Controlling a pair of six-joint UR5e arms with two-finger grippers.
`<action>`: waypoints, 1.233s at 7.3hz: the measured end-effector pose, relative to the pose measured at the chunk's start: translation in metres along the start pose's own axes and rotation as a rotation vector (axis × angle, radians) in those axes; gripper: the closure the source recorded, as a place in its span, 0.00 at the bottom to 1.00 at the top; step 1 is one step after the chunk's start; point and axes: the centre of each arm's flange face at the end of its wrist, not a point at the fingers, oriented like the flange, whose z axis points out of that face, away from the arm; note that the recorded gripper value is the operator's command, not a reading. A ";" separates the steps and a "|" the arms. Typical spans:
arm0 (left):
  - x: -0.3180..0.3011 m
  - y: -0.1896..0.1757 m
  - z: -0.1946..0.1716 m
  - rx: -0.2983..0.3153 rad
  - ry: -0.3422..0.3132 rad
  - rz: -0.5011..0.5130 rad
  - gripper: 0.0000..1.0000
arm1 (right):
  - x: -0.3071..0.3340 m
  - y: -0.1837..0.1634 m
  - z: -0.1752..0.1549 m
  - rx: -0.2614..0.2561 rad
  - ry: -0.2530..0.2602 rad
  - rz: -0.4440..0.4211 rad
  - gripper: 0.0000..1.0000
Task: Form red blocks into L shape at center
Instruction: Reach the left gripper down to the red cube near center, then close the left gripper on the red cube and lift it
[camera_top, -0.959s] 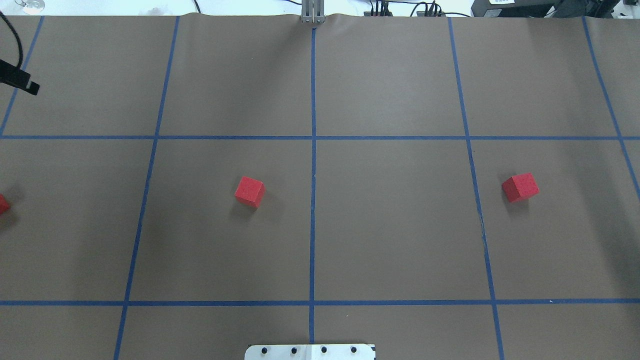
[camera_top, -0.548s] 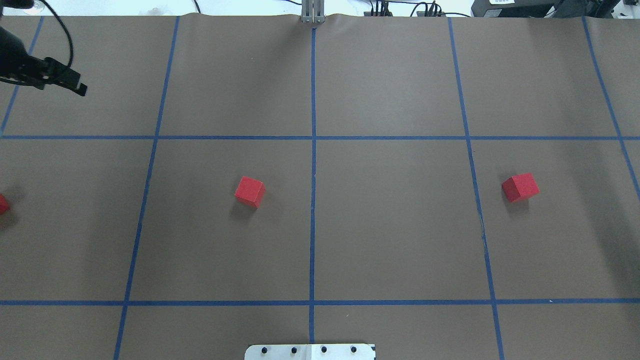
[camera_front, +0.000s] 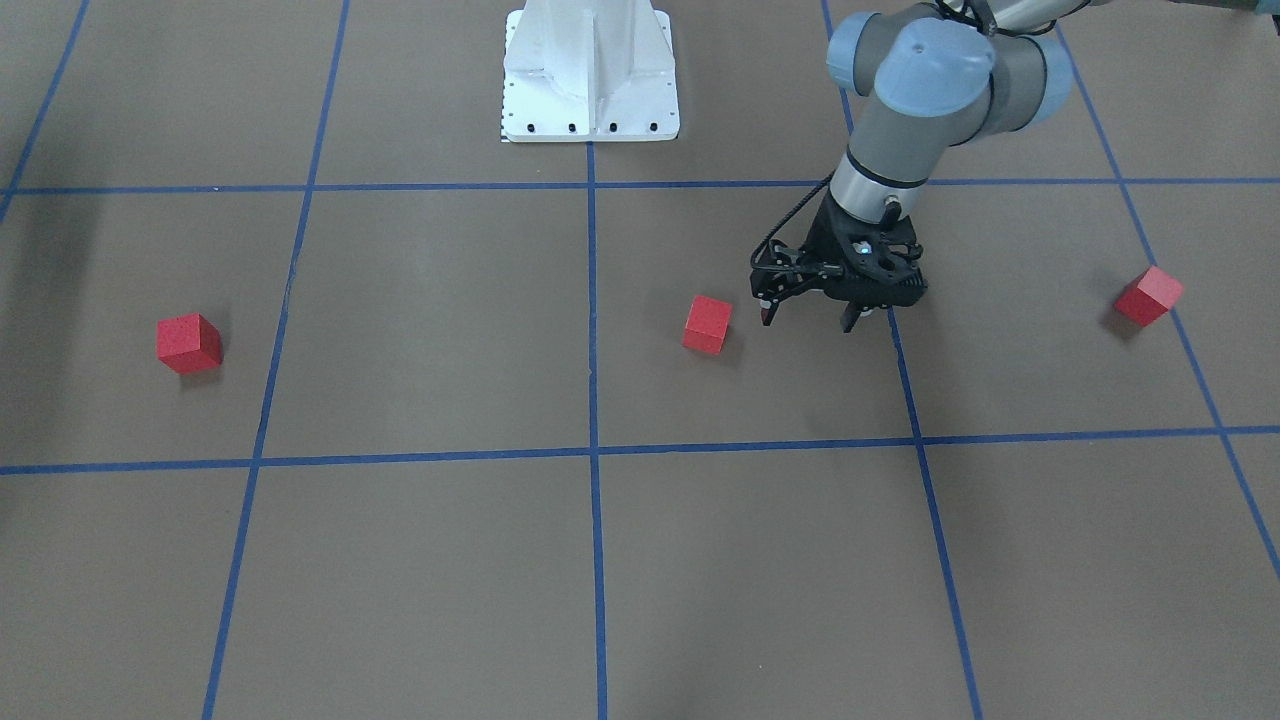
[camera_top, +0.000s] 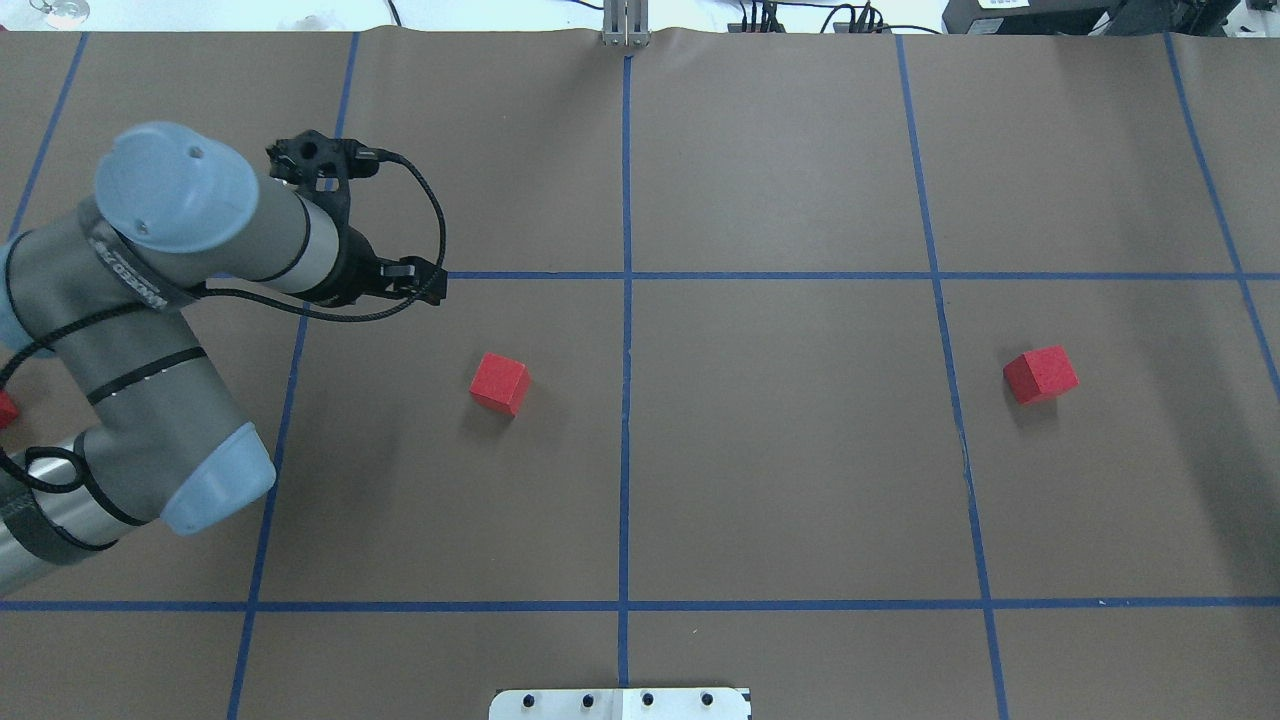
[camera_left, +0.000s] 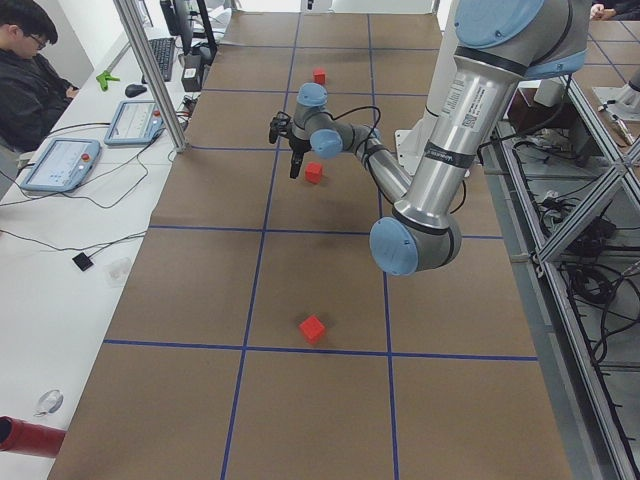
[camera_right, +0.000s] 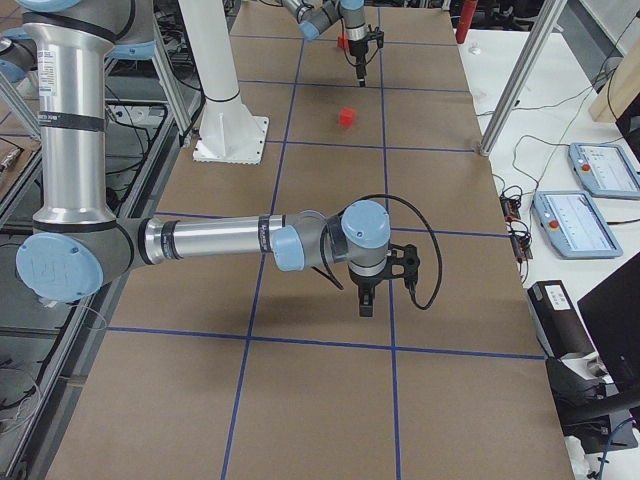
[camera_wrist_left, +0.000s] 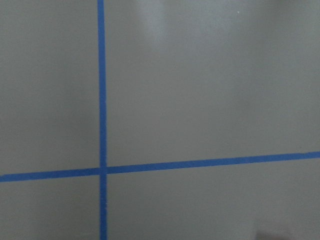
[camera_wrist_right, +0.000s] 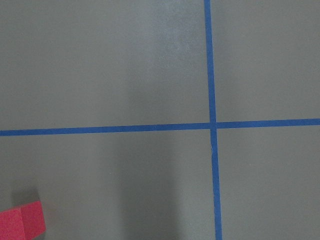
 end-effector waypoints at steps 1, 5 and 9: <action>0.028 0.014 0.009 -0.008 0.020 0.023 0.00 | 0.000 0.000 0.001 -0.003 0.001 -0.001 0.01; 0.062 0.043 0.056 -0.009 -0.020 0.113 0.00 | 0.001 0.000 0.004 -0.007 0.003 0.002 0.01; 0.062 0.058 0.082 -0.040 -0.043 0.126 0.03 | 0.003 0.000 0.005 -0.008 0.004 0.002 0.01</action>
